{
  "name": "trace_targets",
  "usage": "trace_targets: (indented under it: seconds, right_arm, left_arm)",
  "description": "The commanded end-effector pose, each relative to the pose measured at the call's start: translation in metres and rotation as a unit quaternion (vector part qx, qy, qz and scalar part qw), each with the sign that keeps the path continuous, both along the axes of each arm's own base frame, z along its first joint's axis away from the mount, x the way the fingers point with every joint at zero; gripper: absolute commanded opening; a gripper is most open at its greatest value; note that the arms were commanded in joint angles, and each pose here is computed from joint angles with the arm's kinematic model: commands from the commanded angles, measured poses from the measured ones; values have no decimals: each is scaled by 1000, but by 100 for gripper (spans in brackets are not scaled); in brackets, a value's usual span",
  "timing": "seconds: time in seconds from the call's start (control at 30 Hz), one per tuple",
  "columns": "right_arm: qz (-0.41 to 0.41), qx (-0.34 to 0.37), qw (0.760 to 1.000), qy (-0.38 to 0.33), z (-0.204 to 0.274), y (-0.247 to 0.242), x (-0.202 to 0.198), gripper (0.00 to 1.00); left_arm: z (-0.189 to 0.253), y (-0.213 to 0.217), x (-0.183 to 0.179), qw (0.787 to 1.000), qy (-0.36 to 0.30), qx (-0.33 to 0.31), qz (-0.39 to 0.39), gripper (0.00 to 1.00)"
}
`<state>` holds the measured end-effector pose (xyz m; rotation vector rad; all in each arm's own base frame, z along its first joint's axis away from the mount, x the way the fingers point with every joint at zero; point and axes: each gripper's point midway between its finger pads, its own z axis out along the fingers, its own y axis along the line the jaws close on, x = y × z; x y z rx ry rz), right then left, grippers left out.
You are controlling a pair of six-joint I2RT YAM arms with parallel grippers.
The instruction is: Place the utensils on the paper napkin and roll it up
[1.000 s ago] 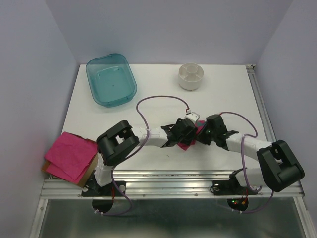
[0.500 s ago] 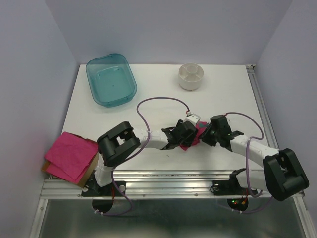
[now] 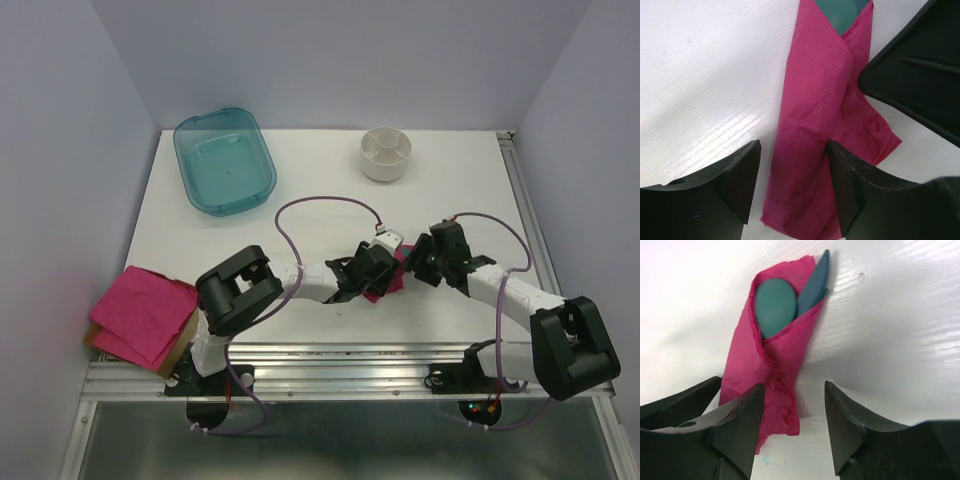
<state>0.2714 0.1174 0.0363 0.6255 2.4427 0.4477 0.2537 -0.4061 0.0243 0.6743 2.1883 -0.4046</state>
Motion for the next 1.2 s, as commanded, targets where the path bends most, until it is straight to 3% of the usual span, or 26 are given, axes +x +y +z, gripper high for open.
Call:
trace_targets:
  seconds: [0.0,0.37,0.93,1.17]
  right_arm:
    - [47,20,997,-61,33,19,29,57]
    - [33,12,999,-38,26,20,44,59]
    - [16,-16,1000,6,-2,10,38,52]
    - [7,-22,1000,9,-6,7,40,30]
  left_arm:
    - [-17,23,-11,999,19,46,-5,66]
    - [-12,19,-14,999,4,44,-17,66]
    - [-3,12,-17,999,-4,33,-27,66]
    - [6,7,-19,999,-4,12,-36,66]
